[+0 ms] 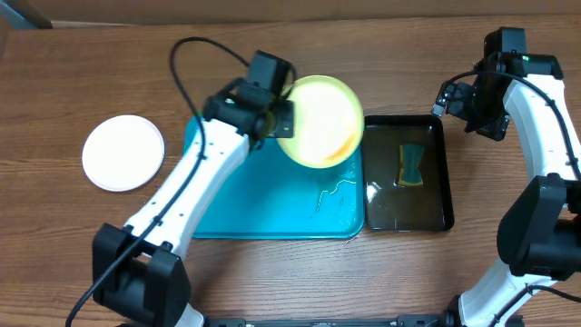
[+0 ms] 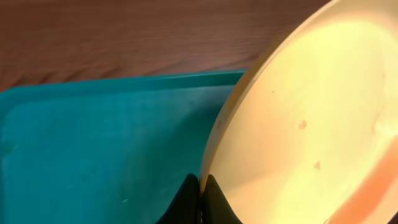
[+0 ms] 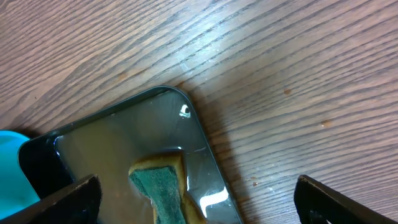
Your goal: Clean dirty plates on tray and stack at the side
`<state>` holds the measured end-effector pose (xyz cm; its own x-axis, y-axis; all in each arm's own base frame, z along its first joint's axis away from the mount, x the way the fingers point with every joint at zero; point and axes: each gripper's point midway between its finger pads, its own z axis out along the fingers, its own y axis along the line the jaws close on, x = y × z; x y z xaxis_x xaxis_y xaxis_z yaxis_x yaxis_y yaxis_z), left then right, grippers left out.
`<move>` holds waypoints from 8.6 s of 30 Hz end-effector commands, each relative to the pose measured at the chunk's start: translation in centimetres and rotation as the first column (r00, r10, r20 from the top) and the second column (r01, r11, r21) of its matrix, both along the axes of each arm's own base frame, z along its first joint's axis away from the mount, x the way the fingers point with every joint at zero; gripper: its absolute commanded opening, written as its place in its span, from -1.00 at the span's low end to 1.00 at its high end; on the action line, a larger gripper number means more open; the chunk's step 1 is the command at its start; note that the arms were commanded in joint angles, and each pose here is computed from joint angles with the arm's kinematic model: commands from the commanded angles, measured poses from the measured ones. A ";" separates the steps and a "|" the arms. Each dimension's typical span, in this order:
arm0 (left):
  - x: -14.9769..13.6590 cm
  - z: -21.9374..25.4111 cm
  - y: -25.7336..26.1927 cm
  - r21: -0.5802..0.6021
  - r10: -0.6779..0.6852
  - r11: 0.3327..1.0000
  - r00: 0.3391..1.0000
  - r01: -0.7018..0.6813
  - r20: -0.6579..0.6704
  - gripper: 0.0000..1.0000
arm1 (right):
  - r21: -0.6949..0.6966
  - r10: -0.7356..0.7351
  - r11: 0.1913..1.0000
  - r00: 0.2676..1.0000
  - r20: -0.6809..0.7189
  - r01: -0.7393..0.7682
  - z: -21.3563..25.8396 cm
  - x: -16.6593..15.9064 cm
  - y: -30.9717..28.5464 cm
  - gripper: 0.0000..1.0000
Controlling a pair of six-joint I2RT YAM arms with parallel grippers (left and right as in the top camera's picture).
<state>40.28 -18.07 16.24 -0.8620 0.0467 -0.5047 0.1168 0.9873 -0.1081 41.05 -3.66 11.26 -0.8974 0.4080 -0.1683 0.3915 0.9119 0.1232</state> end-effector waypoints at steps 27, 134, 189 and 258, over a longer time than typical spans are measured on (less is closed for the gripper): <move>-5.6 9.6 -14.2 0.438 -0.370 0.887 0.788 0.143 0.493 -0.92 | -0.004 -0.004 1.000 1.000 0.023 0.004 0.8 0.3 0.1 1.00; -8.4 -1.7 37.4 0.071 0.858 0.473 0.440 -0.878 -0.265 -0.92 | -0.004 -0.004 1.000 1.000 0.023 0.004 0.8 0.3 0.1 1.00; -1.3 -4.6 22.9 -0.257 0.360 0.871 0.900 -0.419 -0.246 1.00 | -0.004 -0.004 1.000 1.000 0.023 0.004 0.8 0.3 0.1 1.00; -1.2 -4.7 22.0 -0.247 0.343 0.882 0.907 -0.400 -0.245 1.00 | -0.165 0.162 0.986 0.116 0.980 0.024 30.2 -30.0 3.8 1.00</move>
<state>39.02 4.22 10.76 -0.8626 -0.4413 -0.2474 -0.3360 0.8653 -0.3719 9.32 -0.46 44.04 0.0864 0.2587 -0.9621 -0.0410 0.9658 0.2560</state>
